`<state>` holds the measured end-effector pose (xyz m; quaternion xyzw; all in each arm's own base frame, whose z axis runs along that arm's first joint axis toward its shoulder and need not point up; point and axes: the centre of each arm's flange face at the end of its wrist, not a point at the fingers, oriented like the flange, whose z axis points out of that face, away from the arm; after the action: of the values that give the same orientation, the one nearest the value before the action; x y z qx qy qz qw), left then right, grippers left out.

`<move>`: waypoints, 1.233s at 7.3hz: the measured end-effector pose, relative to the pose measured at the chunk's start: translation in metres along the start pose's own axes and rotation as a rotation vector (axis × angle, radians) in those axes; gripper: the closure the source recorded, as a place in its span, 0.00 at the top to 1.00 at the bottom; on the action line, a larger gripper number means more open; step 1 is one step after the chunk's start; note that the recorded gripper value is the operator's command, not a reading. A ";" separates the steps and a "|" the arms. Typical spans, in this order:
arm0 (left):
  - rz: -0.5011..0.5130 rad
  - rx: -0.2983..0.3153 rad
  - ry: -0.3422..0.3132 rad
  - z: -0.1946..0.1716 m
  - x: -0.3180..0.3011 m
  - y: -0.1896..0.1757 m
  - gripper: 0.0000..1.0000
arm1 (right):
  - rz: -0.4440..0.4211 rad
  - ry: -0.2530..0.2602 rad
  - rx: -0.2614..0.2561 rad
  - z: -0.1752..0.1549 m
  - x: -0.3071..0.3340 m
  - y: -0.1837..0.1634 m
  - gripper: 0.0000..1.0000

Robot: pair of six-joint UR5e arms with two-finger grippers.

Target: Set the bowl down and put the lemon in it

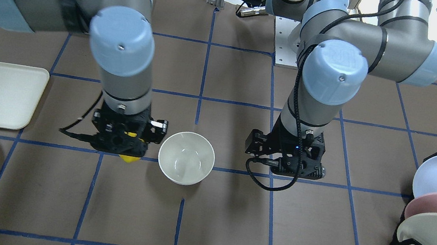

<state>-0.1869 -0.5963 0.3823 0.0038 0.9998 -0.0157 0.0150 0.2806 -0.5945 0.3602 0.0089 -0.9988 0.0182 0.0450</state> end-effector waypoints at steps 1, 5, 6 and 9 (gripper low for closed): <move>0.007 -0.006 -0.004 -0.015 -0.016 0.005 1.00 | 0.003 0.003 0.012 0.023 -0.041 0.005 0.00; -0.005 0.007 0.024 -0.078 -0.036 0.052 1.00 | -0.030 0.019 -0.026 0.095 -0.110 0.030 0.00; -0.007 0.015 0.041 -0.088 -0.035 0.062 1.00 | -0.037 0.022 -0.038 0.113 -0.110 0.038 0.07; -0.001 0.016 0.044 -0.094 -0.033 0.083 1.00 | -0.043 0.000 -0.006 0.136 -0.109 0.049 1.00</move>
<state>-0.1563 -0.5111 0.4743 0.0038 0.9997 -0.0234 -0.0070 0.3755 -0.5488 0.2130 0.0301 -0.9984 0.0142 0.0455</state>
